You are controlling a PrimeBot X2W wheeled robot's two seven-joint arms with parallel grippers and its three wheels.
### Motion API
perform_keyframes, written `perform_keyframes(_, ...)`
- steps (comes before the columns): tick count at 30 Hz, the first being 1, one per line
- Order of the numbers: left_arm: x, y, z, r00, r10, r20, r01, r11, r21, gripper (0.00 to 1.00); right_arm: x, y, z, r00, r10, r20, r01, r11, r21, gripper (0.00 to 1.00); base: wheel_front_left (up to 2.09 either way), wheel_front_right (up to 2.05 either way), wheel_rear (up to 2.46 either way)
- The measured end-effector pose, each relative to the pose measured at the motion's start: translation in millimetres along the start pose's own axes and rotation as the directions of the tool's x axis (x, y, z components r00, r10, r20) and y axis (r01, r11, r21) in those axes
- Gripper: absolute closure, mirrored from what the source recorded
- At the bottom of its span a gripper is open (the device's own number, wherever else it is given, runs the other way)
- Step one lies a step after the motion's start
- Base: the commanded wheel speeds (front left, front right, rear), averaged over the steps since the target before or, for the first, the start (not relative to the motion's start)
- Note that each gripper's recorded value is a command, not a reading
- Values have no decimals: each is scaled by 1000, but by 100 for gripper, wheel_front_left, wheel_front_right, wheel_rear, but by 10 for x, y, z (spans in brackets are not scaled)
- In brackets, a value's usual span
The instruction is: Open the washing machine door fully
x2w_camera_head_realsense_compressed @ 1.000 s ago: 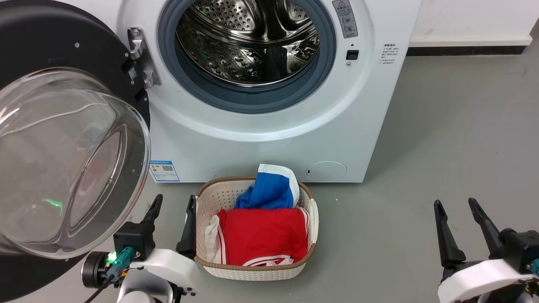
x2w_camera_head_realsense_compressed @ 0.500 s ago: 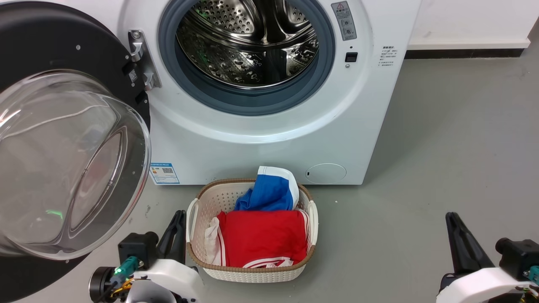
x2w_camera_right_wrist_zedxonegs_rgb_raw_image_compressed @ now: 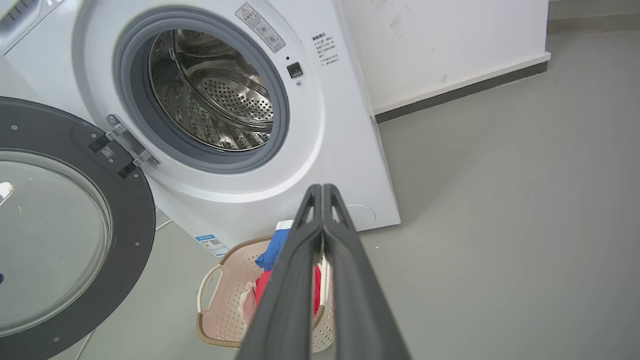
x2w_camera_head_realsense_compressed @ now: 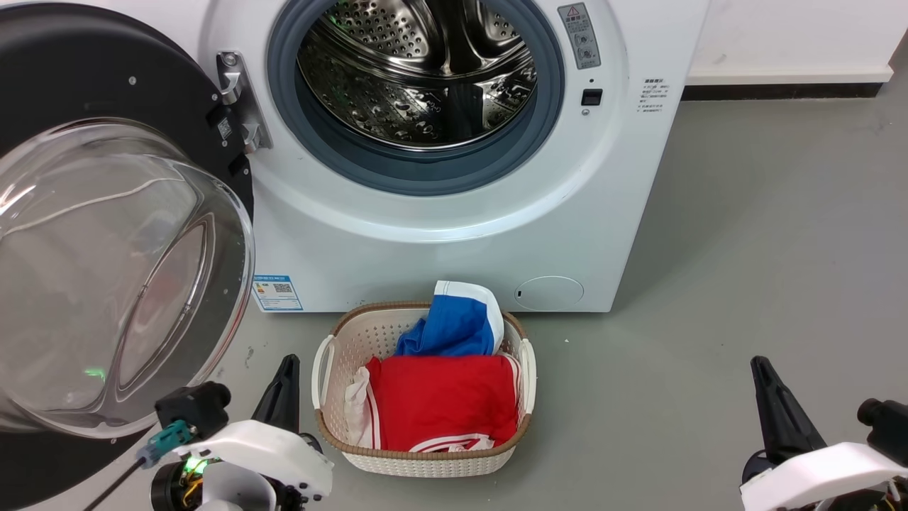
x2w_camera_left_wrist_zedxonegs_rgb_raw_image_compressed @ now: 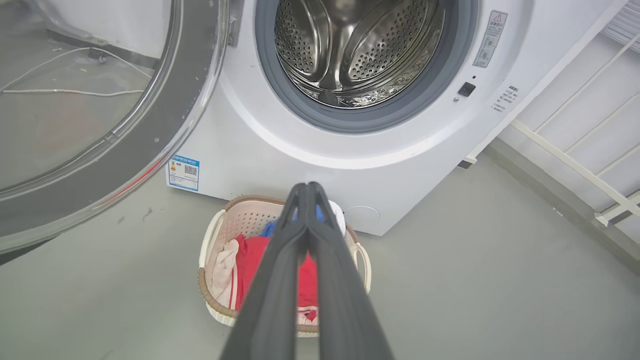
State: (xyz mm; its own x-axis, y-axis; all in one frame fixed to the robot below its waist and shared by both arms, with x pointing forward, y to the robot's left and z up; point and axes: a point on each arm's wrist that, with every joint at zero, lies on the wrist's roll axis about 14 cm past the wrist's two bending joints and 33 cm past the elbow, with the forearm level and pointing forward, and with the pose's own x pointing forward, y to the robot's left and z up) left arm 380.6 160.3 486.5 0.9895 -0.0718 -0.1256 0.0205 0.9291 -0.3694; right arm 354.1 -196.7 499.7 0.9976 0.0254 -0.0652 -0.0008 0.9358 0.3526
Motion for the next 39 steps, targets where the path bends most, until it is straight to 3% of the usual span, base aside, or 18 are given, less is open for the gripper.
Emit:
perform_keyframes(8, 16, 46, -12, 1000, 12, -22, -15, 991, -135, 100, 37, -5, 3, 1000, -1, 5, 1, 990, 139, 100, 0, 0, 0)
perform_keyframes(19, 32, 96, 0, 999, 20, -32, -28, 953, -302, 100, 89, -7, 9, 1000, -1, 9, -2, 953, 304, 100, 0, 0, 0)
perform_keyframes(39, 46, 151, 53, 1000, 16, -22, -26, 833, -552, 100, 164, -18, 20, 1000, -3, 20, -8, 834, 552, 100, 0, 0, 0)
